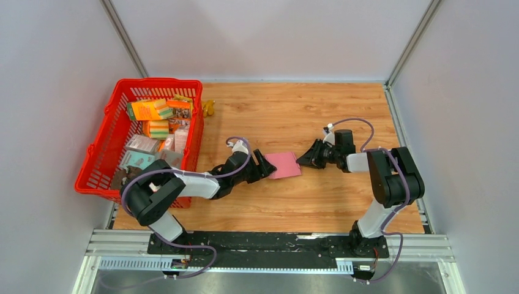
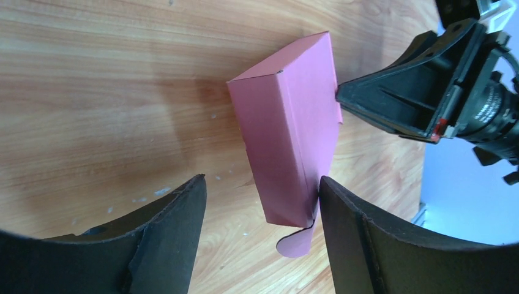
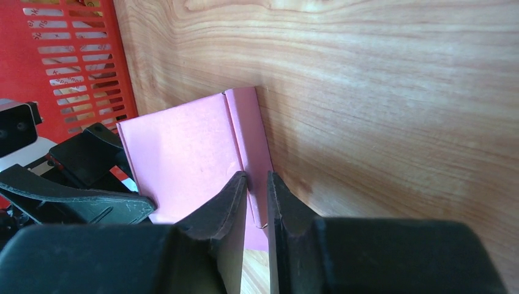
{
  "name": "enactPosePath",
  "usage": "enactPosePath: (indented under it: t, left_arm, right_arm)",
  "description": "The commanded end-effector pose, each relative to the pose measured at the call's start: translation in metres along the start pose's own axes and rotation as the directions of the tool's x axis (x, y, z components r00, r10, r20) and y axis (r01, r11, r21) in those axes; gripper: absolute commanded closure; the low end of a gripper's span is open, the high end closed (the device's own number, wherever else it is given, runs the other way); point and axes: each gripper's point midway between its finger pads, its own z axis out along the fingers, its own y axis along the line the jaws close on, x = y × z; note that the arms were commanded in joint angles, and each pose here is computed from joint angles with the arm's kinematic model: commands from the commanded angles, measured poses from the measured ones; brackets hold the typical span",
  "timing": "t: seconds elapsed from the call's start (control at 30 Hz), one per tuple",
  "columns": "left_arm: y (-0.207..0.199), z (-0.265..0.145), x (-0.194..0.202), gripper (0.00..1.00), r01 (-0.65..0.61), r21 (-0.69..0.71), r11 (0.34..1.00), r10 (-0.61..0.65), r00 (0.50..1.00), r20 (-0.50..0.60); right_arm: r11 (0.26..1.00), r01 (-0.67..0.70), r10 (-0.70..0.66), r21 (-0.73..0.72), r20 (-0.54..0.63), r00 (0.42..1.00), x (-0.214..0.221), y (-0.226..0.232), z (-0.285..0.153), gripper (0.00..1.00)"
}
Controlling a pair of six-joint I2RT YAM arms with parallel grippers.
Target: Fold the paper box
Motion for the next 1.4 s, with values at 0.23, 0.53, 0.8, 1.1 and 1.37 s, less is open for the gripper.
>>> enactPosePath:
  t: [0.23,0.53,0.8,1.1,1.37]
  left_arm:
    - [-0.039,0.02,-0.01,0.25,0.125,0.163,0.979,-0.129,0.991,0.016]
    - [-0.038,0.013,-0.019,0.52,0.106,0.166,0.98,-0.118,0.991,0.064]
    - [-0.034,0.002,-0.015,0.66,0.111,0.169,0.979,-0.12,0.992,0.046]
    - [-0.035,-0.033,-0.005,0.67,0.124,0.162,0.979,-0.112,0.99,-0.08]
    - [-0.053,-0.109,-0.024,0.66,0.035,0.156,0.987,-0.015,0.992,-0.126]
  right_arm:
    - [1.0,-0.027,0.027,0.013,0.005,1.0,0.002,-0.013,0.001,0.8]
    - [1.0,0.0,0.0,0.029,0.025,1.0,0.0,-0.01,-0.004,0.77]
    - [0.992,0.108,-0.111,0.059,0.057,0.992,0.001,0.008,-0.014,0.61]
    - [0.825,0.432,-0.5,0.363,0.115,0.858,0.006,0.06,-0.047,0.19]
    - [0.535,0.762,-0.842,0.365,0.16,0.515,0.087,0.148,-0.071,0.02]
